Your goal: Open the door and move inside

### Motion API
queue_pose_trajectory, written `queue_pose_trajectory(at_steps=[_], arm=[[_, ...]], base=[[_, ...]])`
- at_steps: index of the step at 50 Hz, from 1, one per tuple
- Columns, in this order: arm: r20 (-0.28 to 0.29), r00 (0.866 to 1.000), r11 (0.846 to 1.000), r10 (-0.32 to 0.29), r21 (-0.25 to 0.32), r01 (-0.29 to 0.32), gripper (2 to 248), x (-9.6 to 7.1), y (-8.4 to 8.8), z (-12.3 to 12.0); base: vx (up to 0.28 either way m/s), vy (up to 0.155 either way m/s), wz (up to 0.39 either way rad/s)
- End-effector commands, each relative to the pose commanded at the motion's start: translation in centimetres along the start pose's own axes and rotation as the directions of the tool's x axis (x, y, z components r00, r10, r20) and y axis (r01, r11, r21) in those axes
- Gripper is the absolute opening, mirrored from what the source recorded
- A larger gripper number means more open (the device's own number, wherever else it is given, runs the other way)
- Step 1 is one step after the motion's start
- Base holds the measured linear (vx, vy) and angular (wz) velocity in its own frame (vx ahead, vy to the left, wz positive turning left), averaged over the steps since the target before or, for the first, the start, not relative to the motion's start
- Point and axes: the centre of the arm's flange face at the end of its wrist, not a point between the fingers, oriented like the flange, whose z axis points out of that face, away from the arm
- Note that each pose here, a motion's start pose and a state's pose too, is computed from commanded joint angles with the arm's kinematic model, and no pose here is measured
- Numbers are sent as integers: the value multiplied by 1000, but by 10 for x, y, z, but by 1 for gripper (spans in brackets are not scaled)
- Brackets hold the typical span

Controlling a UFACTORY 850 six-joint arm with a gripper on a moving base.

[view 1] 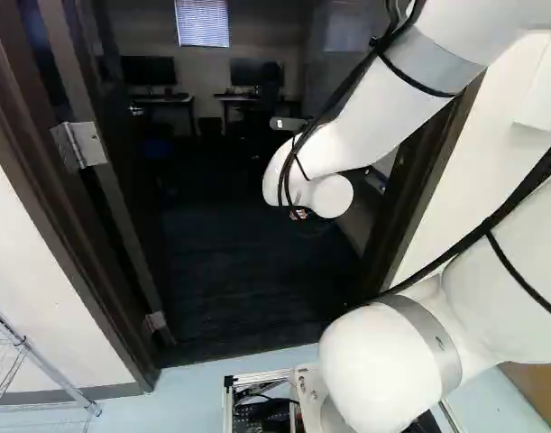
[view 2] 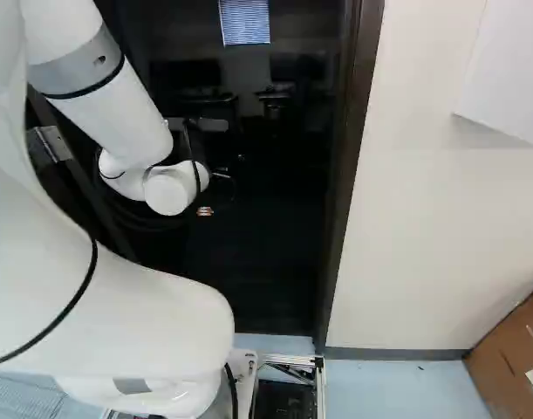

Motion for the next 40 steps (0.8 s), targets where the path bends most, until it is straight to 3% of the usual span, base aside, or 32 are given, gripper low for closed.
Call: queue_pose_trajectory(at_steps=[21,40], arm=[[0,1000,1000,0,0,0,247,0,0,0],[0,1000,1000,0,0,0,247,0,0,0]], base=[[60,3,-9],[78,59,-18]])
